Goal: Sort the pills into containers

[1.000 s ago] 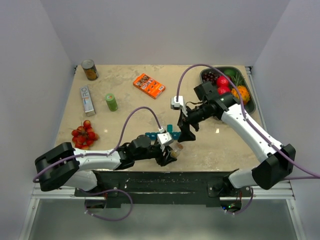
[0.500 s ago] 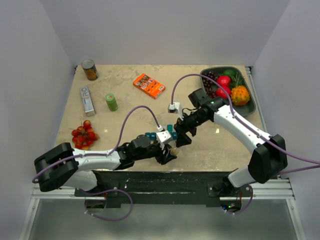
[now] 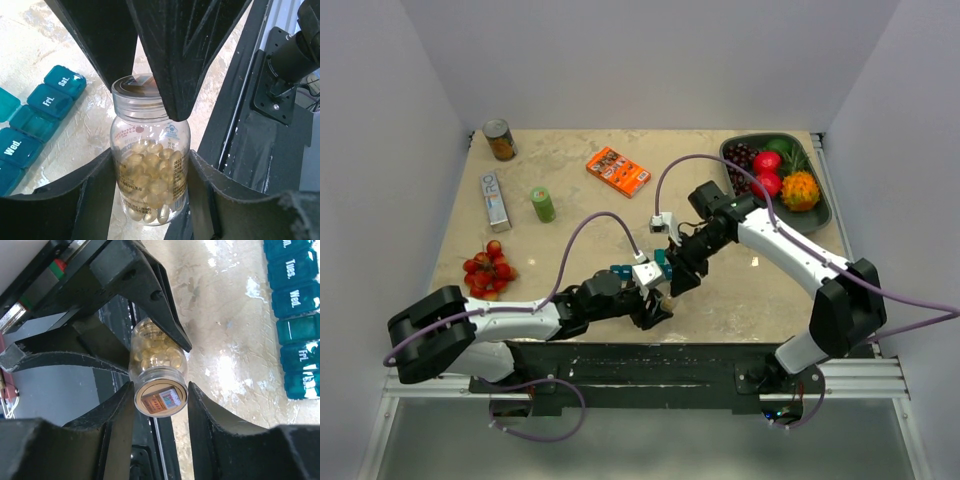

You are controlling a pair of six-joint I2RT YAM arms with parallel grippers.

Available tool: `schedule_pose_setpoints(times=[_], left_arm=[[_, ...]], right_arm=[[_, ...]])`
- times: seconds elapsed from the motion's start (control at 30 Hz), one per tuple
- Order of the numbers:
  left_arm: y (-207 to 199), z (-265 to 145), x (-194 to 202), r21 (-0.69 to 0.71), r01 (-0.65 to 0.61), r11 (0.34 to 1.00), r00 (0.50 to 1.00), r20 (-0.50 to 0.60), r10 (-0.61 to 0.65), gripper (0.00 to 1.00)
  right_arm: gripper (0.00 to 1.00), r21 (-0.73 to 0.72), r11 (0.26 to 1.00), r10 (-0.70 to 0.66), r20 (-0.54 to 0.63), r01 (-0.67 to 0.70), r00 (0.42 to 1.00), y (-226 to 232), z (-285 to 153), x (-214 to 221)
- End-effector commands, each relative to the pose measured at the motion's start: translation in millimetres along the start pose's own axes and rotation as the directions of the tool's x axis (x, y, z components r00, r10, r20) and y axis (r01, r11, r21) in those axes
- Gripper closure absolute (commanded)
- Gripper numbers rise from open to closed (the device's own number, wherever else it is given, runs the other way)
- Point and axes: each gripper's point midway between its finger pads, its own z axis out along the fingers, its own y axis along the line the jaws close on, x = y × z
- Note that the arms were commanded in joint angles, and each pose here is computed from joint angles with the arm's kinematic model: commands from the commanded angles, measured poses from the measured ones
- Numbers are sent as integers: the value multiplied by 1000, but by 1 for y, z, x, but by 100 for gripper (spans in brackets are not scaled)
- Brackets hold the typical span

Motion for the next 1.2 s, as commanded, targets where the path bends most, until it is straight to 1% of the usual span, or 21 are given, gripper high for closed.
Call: schedule_pose_setpoints(times=[0.0,0.03,0.1,0.13,0.17,0.2,0.23,0.27,0.37,0.47,0.53,0.57,0.6,0.7,0.73,0.77,0.8,0.83,0.87,0.97,1.17], left_arm=[[-15,-5,-48,52,-35,998,987,157,27,100],[-20,-7,-48,80,-44,996,987,159,31,100],[-25,-10,-46,117,-57,992,986,162,38,100],[-34,-12,-43,166,-64,984,988,152,39,100],[-38,-13,-42,191,-71,979,988,149,43,100],[-41,-15,-39,215,-80,973,988,145,49,100],[-50,-17,-36,268,-90,959,989,136,55,100],[-54,-19,-35,288,-93,953,990,131,57,100],[-65,-24,-31,353,-104,930,990,122,64,100],[-65,-27,-30,362,-103,926,991,122,62,100],[-64,-27,-31,357,-98,929,990,128,55,100],[-63,-26,-32,352,-97,931,990,132,53,100],[-62,-26,-32,350,-95,932,990,132,51,100],[-55,-22,-34,307,-80,948,990,133,40,100],[-50,-21,-35,284,-78,956,990,137,40,100],[-48,-21,-35,273,-76,959,990,135,40,100],[-47,-20,-34,264,-74,962,990,134,39,100],[-45,-20,-35,251,-71,965,990,136,37,100],[-44,-21,-34,248,-70,966,990,136,37,100],[-44,-24,-33,250,-73,966,989,139,39,100],[-47,-31,-32,261,-73,963,988,148,35,100]], right_arm=[[89,-94,992,-78,16,79,997,19,-5,-7],[90,-105,989,-103,19,105,994,22,-6,-8],[91,-136,968,-209,36,212,977,33,-8,-9],[91,-146,955,-253,47,258,966,37,-9,-8],[91,-153,918,-360,67,366,930,41,-8,-7],[91,-153,893,-414,89,423,906,45,-8,-8],[91,-135,856,-487,113,499,866,51,-12,-7],[90,-98,797,-583,136,596,801,49,-13,-13],[87,41,692,-719,117,720,685,40,-20,-20],[87,93,666,-746,57,740,664,30,-23,-19],[82,103,666,-745,45,739,665,27,-21,-15],[78,113,680,-732,49,724,680,26,-21,-16],[68,112,689,-723,54,716,688,27,-20,-15],[49,100,727,-686,65,679,725,30,-19,-14],[39,103,732,-680,68,673,730,31,-21,-16],[33,106,757,-653,70,645,754,31,-22,-17],[28,108,766,-642,73,634,763,33,-23,-18],[21,114,768,-640,78,631,765,35,-27,-24],[19,102,784,-620,80,613,780,39,-29,-23],[15,91,803,-596,92,589,798,47,-37,-28],[14,108,814,-581,109,571,807,55,-51,-35]])
